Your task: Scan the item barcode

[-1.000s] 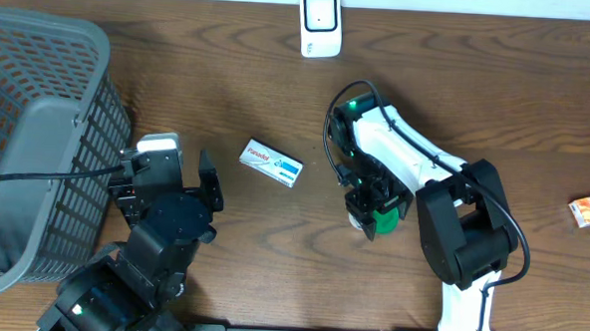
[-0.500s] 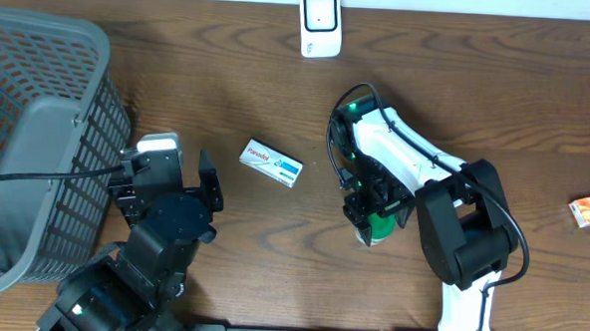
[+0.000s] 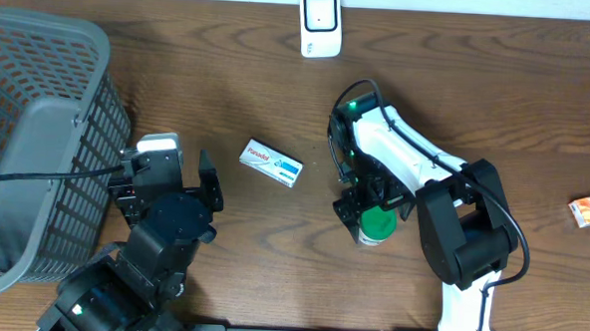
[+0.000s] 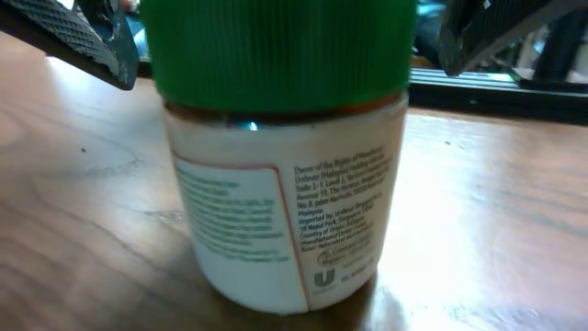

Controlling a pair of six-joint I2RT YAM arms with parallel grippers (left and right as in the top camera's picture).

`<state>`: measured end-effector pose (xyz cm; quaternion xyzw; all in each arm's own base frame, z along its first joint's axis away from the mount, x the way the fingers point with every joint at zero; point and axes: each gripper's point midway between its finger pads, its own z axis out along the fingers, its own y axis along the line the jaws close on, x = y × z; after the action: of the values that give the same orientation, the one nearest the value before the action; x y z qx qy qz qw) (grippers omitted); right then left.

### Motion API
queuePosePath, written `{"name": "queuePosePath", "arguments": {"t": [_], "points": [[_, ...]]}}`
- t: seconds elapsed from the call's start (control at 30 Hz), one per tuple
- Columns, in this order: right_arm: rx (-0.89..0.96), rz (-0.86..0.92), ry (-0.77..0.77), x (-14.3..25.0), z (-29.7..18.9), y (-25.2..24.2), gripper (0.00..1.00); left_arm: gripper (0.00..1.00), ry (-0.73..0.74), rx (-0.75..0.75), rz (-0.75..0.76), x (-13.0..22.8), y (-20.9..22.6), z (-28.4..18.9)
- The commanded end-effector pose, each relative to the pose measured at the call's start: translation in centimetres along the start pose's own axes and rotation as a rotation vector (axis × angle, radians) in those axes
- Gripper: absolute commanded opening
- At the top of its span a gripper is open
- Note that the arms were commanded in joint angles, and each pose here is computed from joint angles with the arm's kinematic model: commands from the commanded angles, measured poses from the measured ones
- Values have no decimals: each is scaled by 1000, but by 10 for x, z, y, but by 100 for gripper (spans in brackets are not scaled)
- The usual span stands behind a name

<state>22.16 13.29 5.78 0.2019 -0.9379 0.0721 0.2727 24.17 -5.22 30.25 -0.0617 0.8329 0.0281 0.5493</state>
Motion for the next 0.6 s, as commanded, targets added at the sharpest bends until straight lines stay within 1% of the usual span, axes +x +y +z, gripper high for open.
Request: {"name": "queuePosePath", "arguments": {"t": [0.0,0.1,0.13,0.17,0.2,0.23,0.27,0.3,0.33,0.37,0.4,0.43,0.47,0.5,0.57], "points": [[-17,124,-110,-12,-32,8,99,86,-12,-16,5,-3,3,-1],[-60,283,-217,-25,-65,13,99,86,-12,-16,5,-3,3,-1],[-113,324,-253,-30,-78,20,99,86,-12,-16,5,-3,3,-1],[-199,329,-285,-35,-93,32,99,86,-12,-16,5,-3,3,-1],[-279,309,-299,-36,-104,45,99,86,-12,-17,5,-3,3,-1],[-406,247,-326,-39,-123,66,99,86,-12,-16,5,-3,3,-1],[-458,181,-354,-40,-134,76,99,86,-12,-17,5,-3,3,-1],[-469,131,-389,-44,-140,80,99,86,-12,-17,5,-3,3,-1],[-482,120,-442,-55,-147,82,99,86,-12,-16,5,-3,3,-1],[-512,153,-469,-63,-154,84,99,86,-12,-17,5,-3,3,-1],[-552,261,-457,-66,-157,86,99,86,-12,-16,5,-3,3,-1],[-579,405,-411,-65,-155,84,98,86,-12,-17,5,-3,3,-1],[-596,609,-322,-58,-149,81,97,86,-12,-16,5,-3,3,-1],[-601,772,-237,-48,-144,79,97,86,-12,-16,5,-3,3,-1],[-596,1056,-81,-30,-135,80,98,86,-12,-17,5,-3,3,-1]]}}
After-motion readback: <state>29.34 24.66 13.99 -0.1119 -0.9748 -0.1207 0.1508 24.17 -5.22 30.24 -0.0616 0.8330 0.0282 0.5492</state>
